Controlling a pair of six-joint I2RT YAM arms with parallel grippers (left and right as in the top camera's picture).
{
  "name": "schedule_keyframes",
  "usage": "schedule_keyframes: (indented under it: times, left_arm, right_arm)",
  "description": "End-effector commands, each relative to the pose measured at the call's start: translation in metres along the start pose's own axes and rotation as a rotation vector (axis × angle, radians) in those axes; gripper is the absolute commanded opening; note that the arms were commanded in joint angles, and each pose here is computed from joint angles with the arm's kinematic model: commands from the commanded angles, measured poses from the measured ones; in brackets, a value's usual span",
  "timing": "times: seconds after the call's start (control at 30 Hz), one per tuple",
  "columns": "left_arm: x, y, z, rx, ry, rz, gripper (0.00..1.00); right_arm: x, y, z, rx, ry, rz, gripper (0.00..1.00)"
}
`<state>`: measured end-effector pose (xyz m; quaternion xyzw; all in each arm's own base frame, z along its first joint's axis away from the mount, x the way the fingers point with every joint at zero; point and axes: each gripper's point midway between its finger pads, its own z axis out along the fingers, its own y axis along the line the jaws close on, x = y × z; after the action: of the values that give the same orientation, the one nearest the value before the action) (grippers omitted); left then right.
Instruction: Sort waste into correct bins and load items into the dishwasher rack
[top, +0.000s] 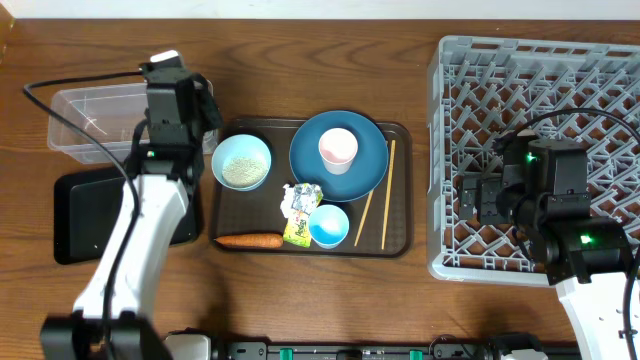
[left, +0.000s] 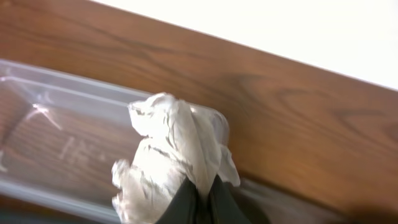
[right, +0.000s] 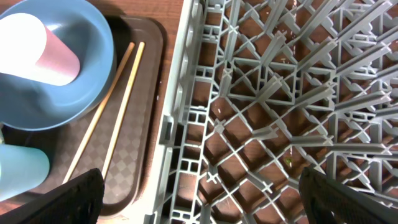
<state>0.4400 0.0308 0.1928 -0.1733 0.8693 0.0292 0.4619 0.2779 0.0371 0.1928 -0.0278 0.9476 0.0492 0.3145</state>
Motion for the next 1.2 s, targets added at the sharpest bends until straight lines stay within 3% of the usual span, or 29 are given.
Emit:
schedule_keyframes:
  times: [0.0, 0.17, 0.27, 0.3, 0.37, 0.5, 0.6, 0.7, 0.87, 1.03, 1.17]
  left_arm:
    - [-0.003, 0.013, 0.021, -0.049, -0.013, -0.005, 0.07]
    - [0.006, 0.019, 0.044, -0.067, -0.001, -0.011, 0.07]
    - [0.007, 0.02, 0.047, -0.069, 0.001, -0.011, 0.55]
    - [0.006, 0.02, 0.046, -0.068, -0.002, -0.012, 0.63]
    - [0.002, 0.019, 0.044, -0.064, -0.016, -0.014, 0.68]
    - [-0.003, 0.012, 0.032, -0.023, -0.017, -0.016, 0.7]
    - [0.012, -0.02, 0.01, 0.155, 0.08, 0.0, 0.69]
    - [0.049, -0.056, -0.025, 0.347, 0.257, 0.022, 0.69]
    - [0.123, -0.081, -0.064, 0.448, 0.561, 0.069, 0.69]
    - [0.181, -0.096, -0.073, 0.451, 0.734, 0.15, 0.69]
    - [0.203, -0.118, -0.082, 0.519, 0.799, 0.192, 0.69]
  right_arm:
    - [-0.007, 0.006, -0.005, -0.015, -0.021, -0.004, 0.99]
    - [-0.006, 0.006, -0.005, -0.015, -0.02, -0.004, 0.99]
    - [-0.006, 0.006, -0.005, -0.015, -0.02, -0.004, 0.99]
    - [-0.006, 0.006, -0.005, -0.015, -0.02, -0.004, 0.99]
    - [-0.006, 0.006, -0.005, -0.015, -0.02, -0.004, 0.99]
    - [-0.006, 0.006, -0.005, -0.014, -0.017, -0.003, 0.99]
    - [-0.004, 0.006, -0.005, -0.013, -0.01, -0.003, 0.99]
    - [-0.004, 0.006, -0.005, -0.014, -0.01, -0.003, 0.99]
    - [-0.004, 0.006, -0.005, -0.014, -0.008, -0.003, 0.99]
    - [-0.002, 0.006, -0.005, -0.013, -0.002, -0.003, 0.99]
    - [0.0, 0.005, -0.005, -0.013, 0.007, -0.003, 0.99]
